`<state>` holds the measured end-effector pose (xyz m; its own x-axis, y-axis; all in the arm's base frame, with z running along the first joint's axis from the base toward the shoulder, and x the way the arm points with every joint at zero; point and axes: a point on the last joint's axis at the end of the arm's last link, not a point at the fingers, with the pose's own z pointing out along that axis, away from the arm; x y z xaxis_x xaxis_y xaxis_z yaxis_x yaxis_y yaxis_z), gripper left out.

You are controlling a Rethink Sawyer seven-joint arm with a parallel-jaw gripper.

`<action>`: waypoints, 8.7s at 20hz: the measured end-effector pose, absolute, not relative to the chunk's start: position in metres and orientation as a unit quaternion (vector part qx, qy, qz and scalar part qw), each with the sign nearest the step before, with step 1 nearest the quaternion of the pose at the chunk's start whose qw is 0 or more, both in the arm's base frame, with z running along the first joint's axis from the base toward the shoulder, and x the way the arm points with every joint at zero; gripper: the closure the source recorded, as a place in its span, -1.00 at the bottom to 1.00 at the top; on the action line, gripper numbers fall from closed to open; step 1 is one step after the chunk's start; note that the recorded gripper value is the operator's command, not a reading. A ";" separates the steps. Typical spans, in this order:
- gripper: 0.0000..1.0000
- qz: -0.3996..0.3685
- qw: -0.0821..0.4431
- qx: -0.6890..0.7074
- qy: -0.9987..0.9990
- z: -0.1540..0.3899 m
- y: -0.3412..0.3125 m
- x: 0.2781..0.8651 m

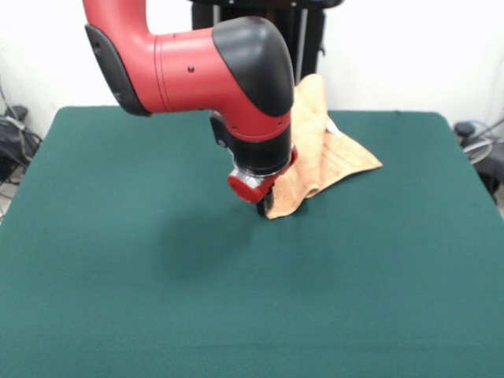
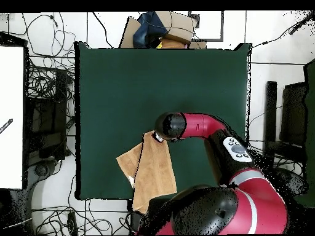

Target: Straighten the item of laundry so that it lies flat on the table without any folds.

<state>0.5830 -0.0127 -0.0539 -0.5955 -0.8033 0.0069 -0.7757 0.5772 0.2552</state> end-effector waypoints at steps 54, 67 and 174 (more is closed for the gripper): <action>1.00 -0.081 0.075 0.452 -0.885 -0.057 0.004 0.617; 1.00 -0.102 0.122 0.458 -0.875 -0.055 0.013 0.603; 1.00 -0.037 0.061 0.424 -0.903 -0.054 0.030 0.570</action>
